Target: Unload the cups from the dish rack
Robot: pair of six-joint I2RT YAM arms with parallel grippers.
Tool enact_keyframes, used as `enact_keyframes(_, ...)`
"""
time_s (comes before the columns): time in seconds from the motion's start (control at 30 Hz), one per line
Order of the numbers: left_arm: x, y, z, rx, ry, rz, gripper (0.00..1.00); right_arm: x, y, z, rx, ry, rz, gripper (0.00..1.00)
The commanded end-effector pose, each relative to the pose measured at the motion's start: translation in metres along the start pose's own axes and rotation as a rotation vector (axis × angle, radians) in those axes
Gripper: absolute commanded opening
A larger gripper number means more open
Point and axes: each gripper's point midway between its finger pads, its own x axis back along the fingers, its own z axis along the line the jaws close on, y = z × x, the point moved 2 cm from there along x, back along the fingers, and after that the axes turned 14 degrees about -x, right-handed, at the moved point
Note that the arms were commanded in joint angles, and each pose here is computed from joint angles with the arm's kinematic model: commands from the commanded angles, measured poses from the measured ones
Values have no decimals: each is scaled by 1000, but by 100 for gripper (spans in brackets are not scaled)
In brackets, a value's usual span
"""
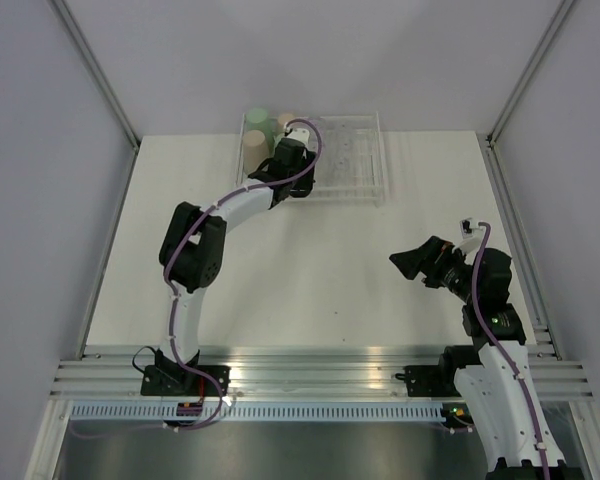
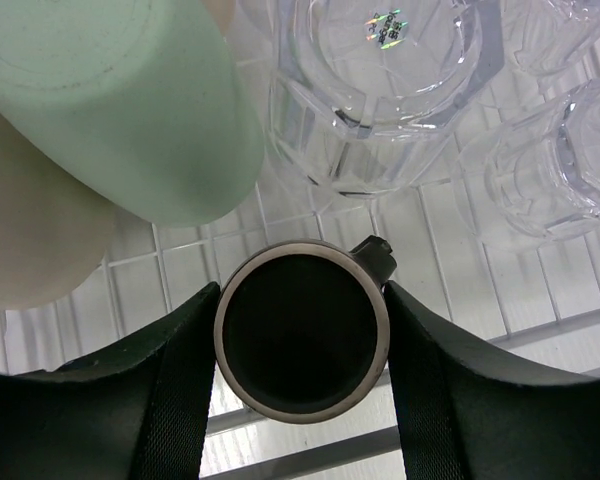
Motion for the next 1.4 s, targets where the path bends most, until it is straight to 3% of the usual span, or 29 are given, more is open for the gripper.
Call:
enact_keyframes(0.0,19,7,3,25,9,-17,27,0,0,-3,7,-8,-7,98)
enact_keyframes(0.07,30,9,7,25,37,-36,9,-1,0,-3,5,-7,-8,98)
enact_keyframes(0.1,33,11,8,26,44,-46,9,-1,0,-4,4,-8,-8,98)
enact_keyframes(0.13,37,15,10,26,53,-61,2,-1,0,-4,4,-8,-8,98)
enact_keyframes(0.4,66,34,20,21,114,-134,2,-3,-2,-7,0,-14,-2,98)
enact_keyframes(0.57,81,58,27,50,144,-253,2,-4,-3,-9,1,-15,1,98)
enact_keyframes(1.0,119,88,28,85,120,-407,2,-8,-6,-16,-1,-29,15,98)
enact_keyframes(1.13,148,107,29,150,86,-484,2,-10,-7,-19,-4,-32,15,98)
enact_keyframes(1.37,202,114,20,357,-57,-504,2,-11,-8,-11,7,32,25,98)
